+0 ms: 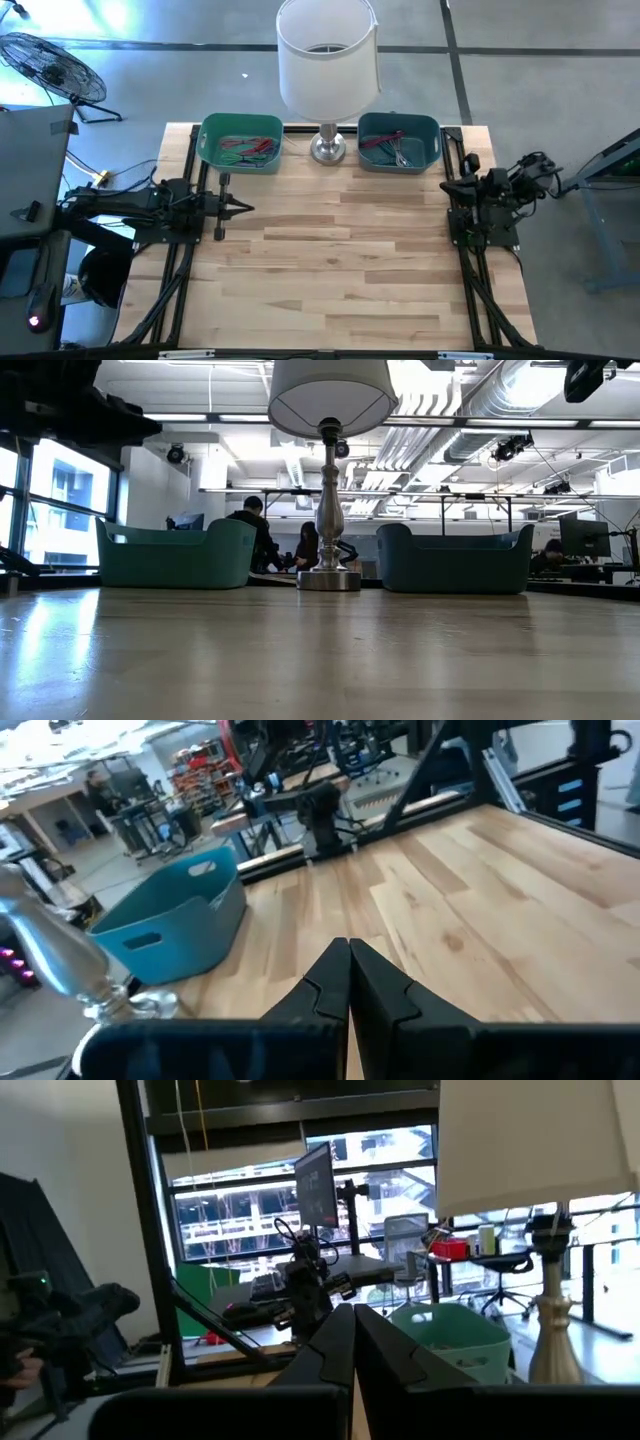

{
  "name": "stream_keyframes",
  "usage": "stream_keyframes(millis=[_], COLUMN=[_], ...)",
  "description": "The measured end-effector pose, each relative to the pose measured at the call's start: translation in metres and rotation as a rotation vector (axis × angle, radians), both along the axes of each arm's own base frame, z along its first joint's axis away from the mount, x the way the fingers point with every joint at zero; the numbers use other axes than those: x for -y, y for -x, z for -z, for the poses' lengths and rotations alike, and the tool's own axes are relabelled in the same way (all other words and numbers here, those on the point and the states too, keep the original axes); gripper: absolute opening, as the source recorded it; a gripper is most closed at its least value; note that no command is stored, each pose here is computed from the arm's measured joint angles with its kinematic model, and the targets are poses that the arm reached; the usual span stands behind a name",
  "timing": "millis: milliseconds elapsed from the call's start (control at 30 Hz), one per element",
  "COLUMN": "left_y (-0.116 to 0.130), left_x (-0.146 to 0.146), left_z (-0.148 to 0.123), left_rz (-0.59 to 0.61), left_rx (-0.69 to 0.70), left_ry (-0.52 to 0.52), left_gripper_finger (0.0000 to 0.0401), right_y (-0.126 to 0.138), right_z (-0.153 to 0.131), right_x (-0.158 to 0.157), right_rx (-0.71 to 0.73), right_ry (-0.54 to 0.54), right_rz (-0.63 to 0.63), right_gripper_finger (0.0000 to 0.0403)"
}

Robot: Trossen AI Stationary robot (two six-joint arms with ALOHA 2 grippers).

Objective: Pick & Place USB Port
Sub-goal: Return to Home Position

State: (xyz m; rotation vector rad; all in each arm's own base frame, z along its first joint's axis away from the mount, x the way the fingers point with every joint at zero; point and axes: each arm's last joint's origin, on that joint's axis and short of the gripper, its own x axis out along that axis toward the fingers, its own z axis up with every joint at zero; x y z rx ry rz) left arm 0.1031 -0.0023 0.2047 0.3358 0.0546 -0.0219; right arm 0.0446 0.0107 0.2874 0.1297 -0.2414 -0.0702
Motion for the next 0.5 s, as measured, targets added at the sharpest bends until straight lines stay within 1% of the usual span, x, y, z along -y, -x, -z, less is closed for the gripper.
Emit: stream_keyframes(millis=[167,367,500], left_y=[-0.002,-0.005,-0.006], left_x=[0.001,0.002,0.002], left_z=[0.012,0.024,0.034], left_rz=[0.036,0.050,0.052], left_rx=[0.009,0.068,0.060], left_ry=[0.003,0.006,0.023], left_gripper_finger=[0.0000,0.0000,0.0000], right_y=[-0.005,-0.012,-0.017], right_z=[0.007,0.009,0.011], right_x=[-0.004,-0.009,-0.012], right_rx=[-0.019,-0.031,-0.057], right_ry=[-0.055,-0.055,-0.038], right_rz=[-0.002,0.023,0.023], right_gripper_finger=[0.0000,0.0000,0.0000])
